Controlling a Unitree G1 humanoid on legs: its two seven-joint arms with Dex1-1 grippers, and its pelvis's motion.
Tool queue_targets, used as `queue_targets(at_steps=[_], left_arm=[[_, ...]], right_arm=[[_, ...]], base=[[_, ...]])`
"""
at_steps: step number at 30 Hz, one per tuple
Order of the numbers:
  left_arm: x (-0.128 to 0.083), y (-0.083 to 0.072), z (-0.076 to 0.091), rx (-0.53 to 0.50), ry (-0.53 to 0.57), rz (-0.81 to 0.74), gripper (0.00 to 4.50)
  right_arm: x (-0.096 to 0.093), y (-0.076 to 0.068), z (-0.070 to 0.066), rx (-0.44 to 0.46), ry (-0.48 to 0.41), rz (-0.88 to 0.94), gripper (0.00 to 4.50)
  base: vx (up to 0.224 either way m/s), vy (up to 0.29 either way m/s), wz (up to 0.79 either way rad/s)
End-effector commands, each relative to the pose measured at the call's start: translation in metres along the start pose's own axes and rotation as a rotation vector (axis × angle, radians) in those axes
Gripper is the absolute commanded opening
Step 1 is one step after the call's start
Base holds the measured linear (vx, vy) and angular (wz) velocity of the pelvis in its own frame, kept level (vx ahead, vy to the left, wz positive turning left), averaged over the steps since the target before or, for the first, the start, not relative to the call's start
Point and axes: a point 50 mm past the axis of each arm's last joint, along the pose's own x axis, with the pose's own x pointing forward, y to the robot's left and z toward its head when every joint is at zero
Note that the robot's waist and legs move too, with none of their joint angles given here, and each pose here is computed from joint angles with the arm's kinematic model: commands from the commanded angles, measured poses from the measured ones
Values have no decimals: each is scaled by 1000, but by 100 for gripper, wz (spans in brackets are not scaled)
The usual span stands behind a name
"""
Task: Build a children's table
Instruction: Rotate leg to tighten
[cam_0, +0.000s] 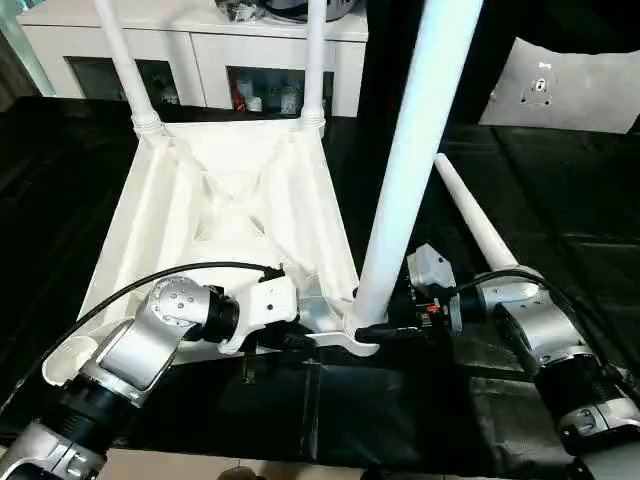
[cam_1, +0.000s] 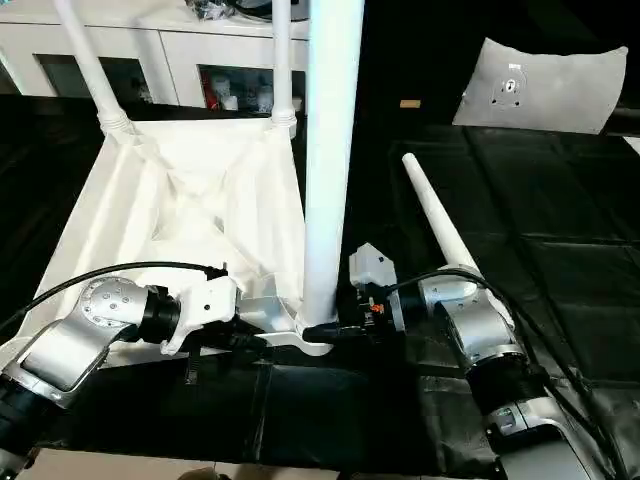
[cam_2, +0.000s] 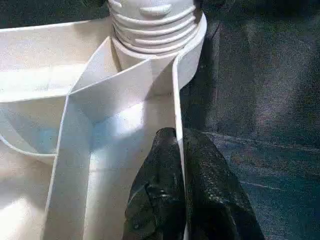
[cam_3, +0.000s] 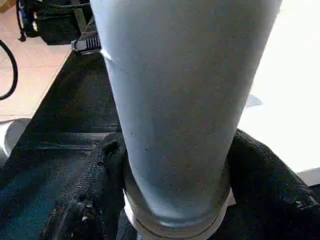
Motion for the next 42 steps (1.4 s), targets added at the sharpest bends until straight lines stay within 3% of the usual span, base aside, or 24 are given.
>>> queue_targets(at_steps=[1, 6, 11, 13, 16, 20, 23, 24, 27, 34, 38, 42], left_arm=[[7, -9, -5, 5, 20, -74, 0], [11, -6, 0, -59, -20, -21, 0], [25, 5, 18, -139, -94, 137, 0], [28, 7, 21, -148, -101, 170, 0], [42, 14, 33, -223, -124, 292, 0], [60, 24, 50, -323, -164, 451, 0], [63, 25, 56, -328, -182, 464, 0], [64, 27, 59, -320, -190, 466, 0], [59, 27, 55, -278, -168, 447, 0], [53, 24, 48, -260, -145, 415, 0], [45, 20, 40, -218, -138, 355, 0], [39, 17, 34, -199, -128, 327, 0]], right_arm=[[1, 3, -1, -5, -1, 35, 265], [11, 10, -6, 89, -51, 5, 264], [44, 15, -9, 251, -89, -180, 261], [50, 15, -8, 263, -109, -216, 261], [69, 11, -4, 321, -142, -375, 259], [86, 2, 0, 397, -118, -580, 259], [88, 1, 0, 416, -98, -622, 259], [88, 1, 0, 426, -107, -646, 314], [85, 1, 2, 421, -160, -652, 328], [79, 2, 3, 389, -169, -673, 410], [65, 6, 2, 321, -164, -658, 442], [53, 9, 0, 294, -167, -622, 442]], base=[[0, 0, 0], [0, 0, 0], [0, 0, 0], [0, 0, 0], [0, 0, 0], [-22, 28, -6], [0, 0, 0], [53, -35, 19], [87, -5, -14], [68, 11, -3], [0, 0, 0], [0, 0, 0]])
